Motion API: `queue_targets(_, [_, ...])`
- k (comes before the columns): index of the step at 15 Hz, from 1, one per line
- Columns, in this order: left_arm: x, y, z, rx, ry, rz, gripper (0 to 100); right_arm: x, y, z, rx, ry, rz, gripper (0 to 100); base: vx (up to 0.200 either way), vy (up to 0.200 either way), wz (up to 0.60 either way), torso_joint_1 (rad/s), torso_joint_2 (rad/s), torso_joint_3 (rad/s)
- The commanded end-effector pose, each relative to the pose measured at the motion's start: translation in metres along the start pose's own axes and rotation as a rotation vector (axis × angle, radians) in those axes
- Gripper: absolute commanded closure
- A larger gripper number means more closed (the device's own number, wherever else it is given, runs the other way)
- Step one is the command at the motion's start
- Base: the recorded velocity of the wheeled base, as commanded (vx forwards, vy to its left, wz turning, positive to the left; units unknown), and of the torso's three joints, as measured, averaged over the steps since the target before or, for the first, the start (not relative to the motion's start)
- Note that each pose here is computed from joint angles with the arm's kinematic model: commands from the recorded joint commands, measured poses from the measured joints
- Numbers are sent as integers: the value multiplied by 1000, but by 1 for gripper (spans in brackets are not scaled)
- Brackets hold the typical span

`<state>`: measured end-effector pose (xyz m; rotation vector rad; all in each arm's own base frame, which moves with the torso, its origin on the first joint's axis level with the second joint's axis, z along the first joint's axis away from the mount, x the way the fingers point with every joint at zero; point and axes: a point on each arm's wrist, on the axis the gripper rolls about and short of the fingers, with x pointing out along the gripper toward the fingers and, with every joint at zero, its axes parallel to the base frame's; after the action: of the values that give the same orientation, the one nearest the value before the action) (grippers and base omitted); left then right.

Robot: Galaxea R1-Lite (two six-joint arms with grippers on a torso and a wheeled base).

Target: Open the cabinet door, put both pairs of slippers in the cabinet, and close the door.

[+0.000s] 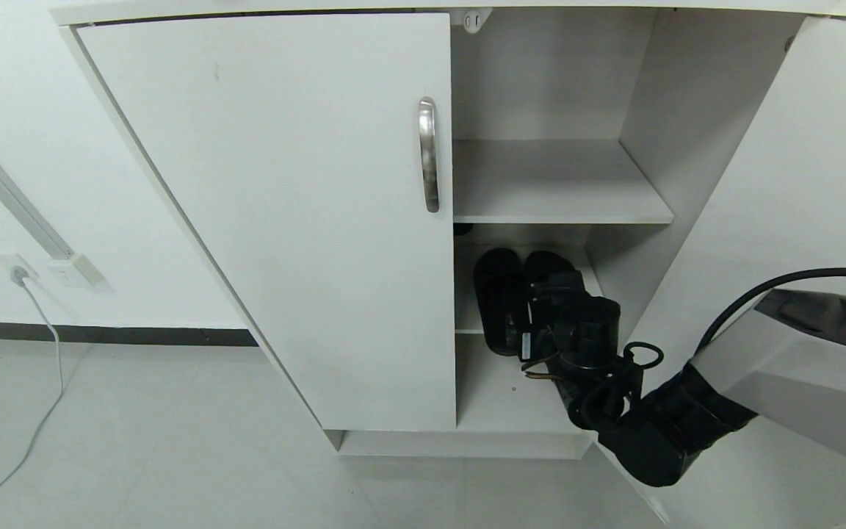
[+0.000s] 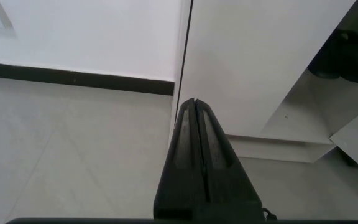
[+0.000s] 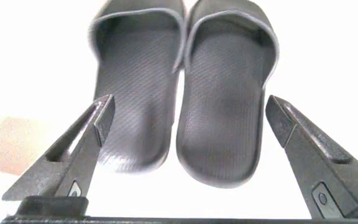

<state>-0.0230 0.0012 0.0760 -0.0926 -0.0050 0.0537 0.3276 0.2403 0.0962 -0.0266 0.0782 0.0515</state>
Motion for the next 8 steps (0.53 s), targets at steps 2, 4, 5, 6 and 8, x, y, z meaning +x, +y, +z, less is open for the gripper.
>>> queue_targets(2, [0, 0, 0, -1, 1, -2, 100, -19, 5, 9, 2, -8, 33, 0, -100, 0, 0, 1, 1, 4])
queue_targets(4, [0, 0, 0, -3, 0, 0, 100, -25, 8, 4, -7, 3, 39, 0, -200, 0, 0, 2, -2, 0])
queue_targets(5, [0, 0, 0, -1, 0, 0, 100, -27, 9, 3, -6, -1, 44, 0, -200, 0, 0, 7, 2, 2])
queue_targets(6, [0, 0, 0, -3, 0, -2, 100, -27, 10, 3, -7, 1, 44, 0, -200, 0, 0, -2, 2, 2])
queue_targets(8, [0, 0, 0, -1, 1, 0, 100, -31, 8, -3, -22, 18, 46, 0, -200, 0, 0, 0, 0, 2])
